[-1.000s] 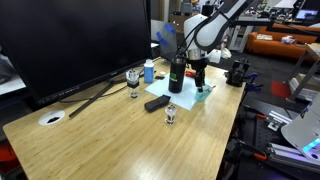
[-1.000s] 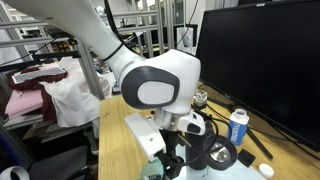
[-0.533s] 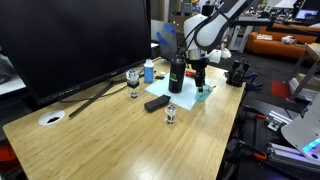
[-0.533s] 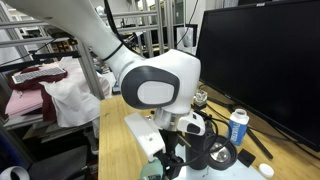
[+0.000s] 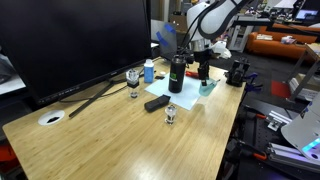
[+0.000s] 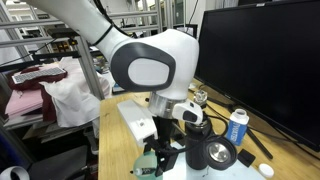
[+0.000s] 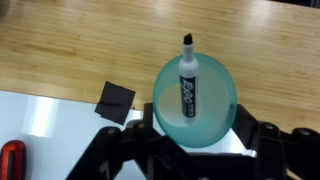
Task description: Move the cup to the left
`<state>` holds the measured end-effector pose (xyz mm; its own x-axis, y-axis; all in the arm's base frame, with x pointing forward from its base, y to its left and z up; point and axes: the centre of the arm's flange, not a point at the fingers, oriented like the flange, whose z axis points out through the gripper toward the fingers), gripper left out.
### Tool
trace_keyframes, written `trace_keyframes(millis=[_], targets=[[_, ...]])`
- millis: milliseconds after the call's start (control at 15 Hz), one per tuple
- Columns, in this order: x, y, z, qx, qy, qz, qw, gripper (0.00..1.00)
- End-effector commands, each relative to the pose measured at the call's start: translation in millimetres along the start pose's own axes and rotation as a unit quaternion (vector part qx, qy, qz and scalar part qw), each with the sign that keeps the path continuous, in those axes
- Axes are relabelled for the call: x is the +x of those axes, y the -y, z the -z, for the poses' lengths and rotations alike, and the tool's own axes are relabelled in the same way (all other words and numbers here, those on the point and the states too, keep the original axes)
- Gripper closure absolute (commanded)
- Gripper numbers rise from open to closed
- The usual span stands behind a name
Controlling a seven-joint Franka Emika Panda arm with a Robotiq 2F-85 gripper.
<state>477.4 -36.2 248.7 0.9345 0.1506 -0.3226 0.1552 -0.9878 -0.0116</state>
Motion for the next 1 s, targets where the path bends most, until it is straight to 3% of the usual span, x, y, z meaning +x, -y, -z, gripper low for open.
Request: trace_keyframes(millis=[0, 200, 533, 733, 933], targets=[[-12, 13, 25, 0.009, -0.015, 0.016, 0.9997, 0.48], [-1, 40, 48, -0.006, -0.030, 0.052, 0.9982, 0.48], [22, 101, 77, -0.053, -0.009, 0.138, 0.9890, 0.48], [31, 128, 83, -0.077, 0.033, 0.195, 0.9772, 0.48], [34, 151, 72, -0.073, 0.074, 0.254, 0.9615, 0.48]])
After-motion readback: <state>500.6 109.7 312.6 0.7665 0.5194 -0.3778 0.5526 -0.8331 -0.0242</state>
